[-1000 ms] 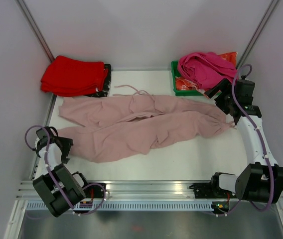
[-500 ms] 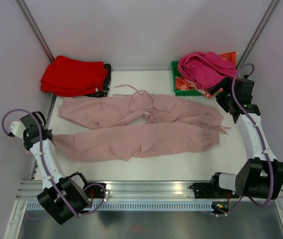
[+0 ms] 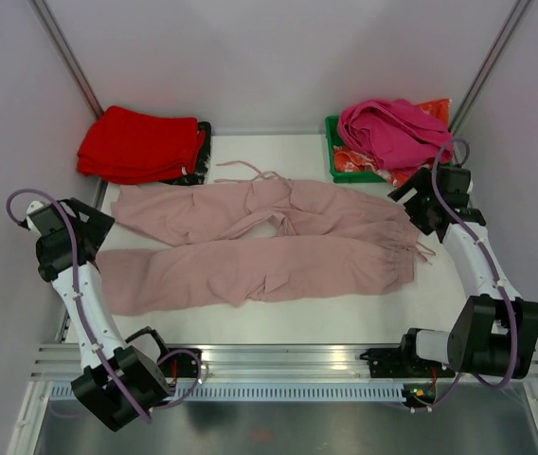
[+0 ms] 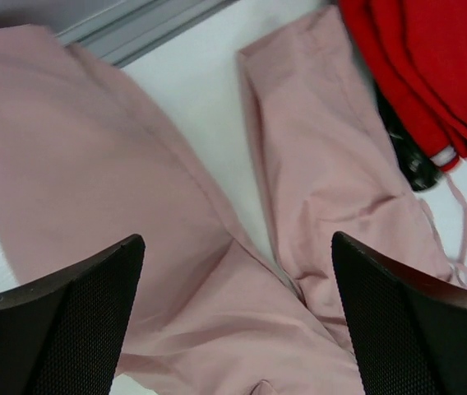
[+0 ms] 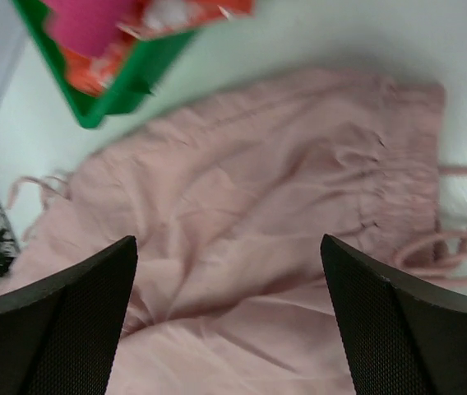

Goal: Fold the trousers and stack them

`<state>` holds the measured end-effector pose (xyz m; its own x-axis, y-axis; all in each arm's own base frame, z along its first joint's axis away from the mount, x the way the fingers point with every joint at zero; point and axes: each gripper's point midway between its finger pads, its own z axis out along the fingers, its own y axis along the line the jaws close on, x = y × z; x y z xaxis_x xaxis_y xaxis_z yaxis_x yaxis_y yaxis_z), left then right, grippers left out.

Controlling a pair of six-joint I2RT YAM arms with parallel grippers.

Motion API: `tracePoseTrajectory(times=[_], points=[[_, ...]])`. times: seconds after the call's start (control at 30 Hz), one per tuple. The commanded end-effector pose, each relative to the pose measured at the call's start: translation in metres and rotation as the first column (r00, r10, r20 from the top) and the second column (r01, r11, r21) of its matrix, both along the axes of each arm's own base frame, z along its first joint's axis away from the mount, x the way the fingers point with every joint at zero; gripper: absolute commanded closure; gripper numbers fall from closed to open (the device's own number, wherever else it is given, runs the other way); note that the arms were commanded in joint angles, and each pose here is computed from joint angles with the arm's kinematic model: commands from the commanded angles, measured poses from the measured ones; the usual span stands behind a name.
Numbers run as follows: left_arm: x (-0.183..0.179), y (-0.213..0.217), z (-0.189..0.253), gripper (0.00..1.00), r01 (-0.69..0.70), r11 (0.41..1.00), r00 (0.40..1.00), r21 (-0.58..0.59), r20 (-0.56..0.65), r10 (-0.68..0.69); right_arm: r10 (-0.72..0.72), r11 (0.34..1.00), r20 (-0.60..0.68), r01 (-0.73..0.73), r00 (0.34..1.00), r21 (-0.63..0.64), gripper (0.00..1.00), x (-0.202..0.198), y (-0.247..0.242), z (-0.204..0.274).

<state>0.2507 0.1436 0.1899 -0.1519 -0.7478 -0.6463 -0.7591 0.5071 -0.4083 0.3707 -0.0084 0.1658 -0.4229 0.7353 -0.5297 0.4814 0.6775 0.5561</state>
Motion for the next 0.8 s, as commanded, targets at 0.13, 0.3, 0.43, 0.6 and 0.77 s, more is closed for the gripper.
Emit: tracePoseTrajectory(times=[0.13,0.3,0.43,0.6,0.77], points=[[0.048,-0.059,0.025,0.0,0.384,0.921,0.918,0.063,0.082,-0.388,-0.101,0.994,-0.231,0.086,0.968,-0.073,0.02,-0.074,-0.013,-0.07],[0.07,-0.119,0.022,0.0,0.571,0.817,0.819,0.084,0.016,-0.574,-0.206,0.972,-0.307,0.157,0.929,-0.178,0.02,-0.105,-0.038,-0.097],[0.073,-0.151,0.021,0.01,0.666,0.744,0.743,0.058,0.035,-0.668,-0.193,0.98,-0.355,0.163,0.915,-0.114,0.02,-0.11,-0.033,-0.125],[0.063,-0.204,0.015,0.01,0.796,0.604,0.602,0.031,0.053,-0.796,-0.177,0.984,-0.378,0.153,0.909,-0.093,0.13,-0.106,-0.03,-0.149],[0.037,-0.276,0.002,0.03,0.92,0.392,0.391,0.019,0.055,-0.919,-0.189,0.976,-0.295,0.146,0.937,-0.162,0.65,-0.083,-0.045,-0.138]])
